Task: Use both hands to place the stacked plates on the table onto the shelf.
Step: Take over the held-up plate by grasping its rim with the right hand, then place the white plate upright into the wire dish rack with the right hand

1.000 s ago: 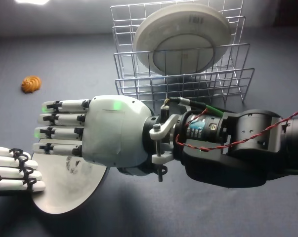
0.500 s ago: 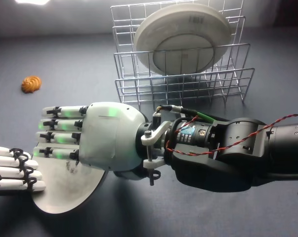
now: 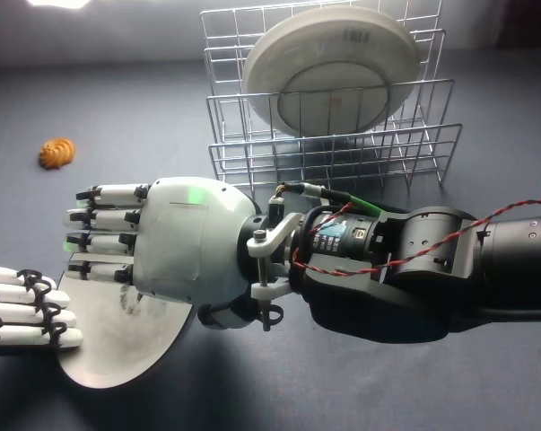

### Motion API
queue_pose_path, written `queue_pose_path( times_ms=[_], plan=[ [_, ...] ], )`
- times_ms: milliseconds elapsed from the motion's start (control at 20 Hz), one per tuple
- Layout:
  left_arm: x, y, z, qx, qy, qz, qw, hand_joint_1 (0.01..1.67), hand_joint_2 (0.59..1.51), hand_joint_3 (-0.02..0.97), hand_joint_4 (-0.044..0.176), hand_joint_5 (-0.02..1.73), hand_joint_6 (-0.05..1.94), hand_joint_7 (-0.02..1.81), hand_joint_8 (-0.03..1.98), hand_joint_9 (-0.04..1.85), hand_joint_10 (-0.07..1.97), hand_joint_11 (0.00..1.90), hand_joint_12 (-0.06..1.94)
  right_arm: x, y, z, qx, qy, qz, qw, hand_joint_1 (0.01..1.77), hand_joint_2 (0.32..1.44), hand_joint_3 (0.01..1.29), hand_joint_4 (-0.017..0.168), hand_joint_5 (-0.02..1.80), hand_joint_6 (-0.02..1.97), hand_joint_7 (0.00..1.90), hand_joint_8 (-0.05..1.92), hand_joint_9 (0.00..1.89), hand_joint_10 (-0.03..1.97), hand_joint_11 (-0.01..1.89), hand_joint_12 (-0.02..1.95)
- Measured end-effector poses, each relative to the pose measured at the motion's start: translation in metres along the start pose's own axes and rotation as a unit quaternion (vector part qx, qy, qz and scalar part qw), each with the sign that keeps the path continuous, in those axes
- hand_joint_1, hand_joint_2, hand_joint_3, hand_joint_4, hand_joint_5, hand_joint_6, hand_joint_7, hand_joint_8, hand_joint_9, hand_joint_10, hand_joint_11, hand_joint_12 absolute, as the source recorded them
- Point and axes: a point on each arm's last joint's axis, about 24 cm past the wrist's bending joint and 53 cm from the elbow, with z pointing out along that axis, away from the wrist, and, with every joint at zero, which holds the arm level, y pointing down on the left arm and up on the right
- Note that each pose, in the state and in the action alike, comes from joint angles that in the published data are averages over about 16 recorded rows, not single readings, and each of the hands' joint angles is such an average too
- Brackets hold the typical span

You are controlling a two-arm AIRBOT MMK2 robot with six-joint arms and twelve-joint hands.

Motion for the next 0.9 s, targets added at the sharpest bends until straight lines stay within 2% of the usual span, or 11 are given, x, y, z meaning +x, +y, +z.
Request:
queue_pose_path(
  times_ms=[300, 600, 700, 900],
  plan=[
    [-0.0003, 0.0011, 0.0001, 0.000, -0.001, -0.003, 1.0000, 0.02, 1.114, 0.015, -0.007, 0.00, -0.02, -0.01, 0.00, -0.02, -0.03, 0.02, 0.00, -0.0017, 0.0018, 0.0012, -0.002, -0.003, 0.000, 1.0000, 1.08, 0.92, 0.01, 0.001, 0.48, 0.07, 0.50, 0.03, 0.47, 0.10, 0.21, 0.79],
    [-0.0012, 0.0026, 0.0001, -0.001, -0.003, -0.008, 1.0000, 0.02, 1.119, 0.015, -0.006, -0.01, -0.02, -0.01, 0.00, -0.02, -0.03, 0.02, 0.00, -0.0052, 0.0040, 0.0022, -0.004, -0.010, -0.002, 0.9999, 1.12, 0.94, 0.01, -0.003, 0.76, 0.28, 0.85, 0.30, 0.87, 0.33, 0.52, 1.21],
    [-0.0020, 0.0031, 0.0001, -0.001, -0.005, -0.010, 0.9999, 0.02, 1.121, 0.015, -0.006, -0.01, -0.02, -0.01, 0.00, -0.02, -0.02, 0.02, -0.01, -0.0065, 0.0047, 0.0025, -0.004, -0.013, -0.002, 0.9999, 1.14, 0.95, 0.01, -0.004, 0.81, 0.35, 0.93, 0.41, 0.97, 0.46, 0.63, 1.27],
    [-0.0075, 0.0043, 0.0000, -0.003, -0.015, -0.022, 0.9996, 0.02, 1.123, 0.016, -0.005, 0.00, -0.02, -0.01, 0.00, -0.01, -0.02, 0.02, -0.01, -0.0094, 0.0055, 0.0029, -0.005, -0.018, -0.003, 0.9998, 1.15, 0.97, 0.01, -0.006, 0.84, 0.49, 0.98, 0.63, 1.05, 0.68, 0.78, 1.23]
  ],
)
